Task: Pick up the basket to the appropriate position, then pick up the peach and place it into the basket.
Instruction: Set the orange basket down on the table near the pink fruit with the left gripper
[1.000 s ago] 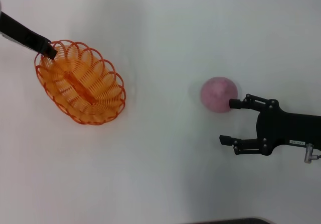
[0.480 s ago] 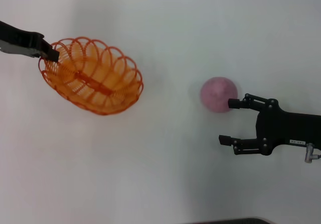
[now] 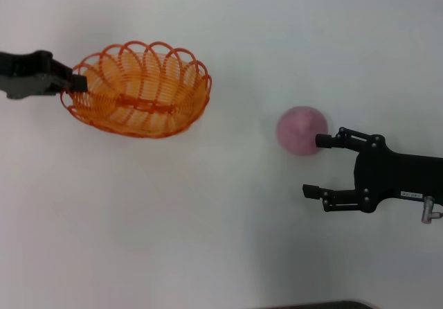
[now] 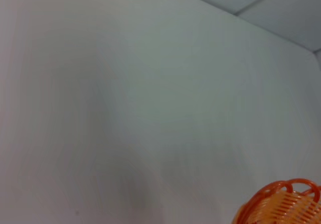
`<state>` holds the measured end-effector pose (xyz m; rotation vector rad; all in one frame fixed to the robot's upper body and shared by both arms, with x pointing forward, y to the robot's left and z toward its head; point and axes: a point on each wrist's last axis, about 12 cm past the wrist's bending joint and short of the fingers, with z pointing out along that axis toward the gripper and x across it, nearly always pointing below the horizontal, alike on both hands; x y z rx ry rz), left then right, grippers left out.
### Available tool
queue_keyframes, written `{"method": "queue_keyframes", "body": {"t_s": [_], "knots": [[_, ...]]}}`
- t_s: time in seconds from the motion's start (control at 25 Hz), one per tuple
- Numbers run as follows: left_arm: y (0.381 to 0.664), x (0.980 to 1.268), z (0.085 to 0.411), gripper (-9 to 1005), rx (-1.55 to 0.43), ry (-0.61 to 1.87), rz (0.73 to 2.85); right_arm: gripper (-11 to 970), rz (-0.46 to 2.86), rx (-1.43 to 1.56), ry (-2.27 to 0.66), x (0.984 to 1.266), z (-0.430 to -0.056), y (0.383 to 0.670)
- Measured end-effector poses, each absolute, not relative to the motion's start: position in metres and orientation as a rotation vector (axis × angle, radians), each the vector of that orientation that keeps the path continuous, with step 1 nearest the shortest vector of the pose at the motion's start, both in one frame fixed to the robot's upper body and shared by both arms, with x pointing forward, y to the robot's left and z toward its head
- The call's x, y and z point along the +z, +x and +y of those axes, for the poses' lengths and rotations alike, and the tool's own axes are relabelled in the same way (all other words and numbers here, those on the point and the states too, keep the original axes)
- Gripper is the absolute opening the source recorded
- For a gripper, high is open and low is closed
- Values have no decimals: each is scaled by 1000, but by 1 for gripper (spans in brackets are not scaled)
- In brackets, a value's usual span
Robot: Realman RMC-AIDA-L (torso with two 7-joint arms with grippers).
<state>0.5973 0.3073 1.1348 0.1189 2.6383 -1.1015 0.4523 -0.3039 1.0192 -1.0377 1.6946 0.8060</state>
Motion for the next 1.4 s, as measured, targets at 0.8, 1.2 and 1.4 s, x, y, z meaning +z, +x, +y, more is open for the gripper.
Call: {"method": "queue_keyframes", "body": {"t_s": [0.8, 1.2, 1.4], "knots": [[540, 1093, 312, 70, -1065, -90, 2523, 947, 1694, 758, -952, 1022, -310, 456], [540, 1075, 311, 72, -1037, -182, 2508, 947, 1698, 756, -948, 1021, -311, 454], [541, 1067, 311, 73, -1012, -215, 2515, 947, 1702, 755, -945, 1020, -312, 453]]}}
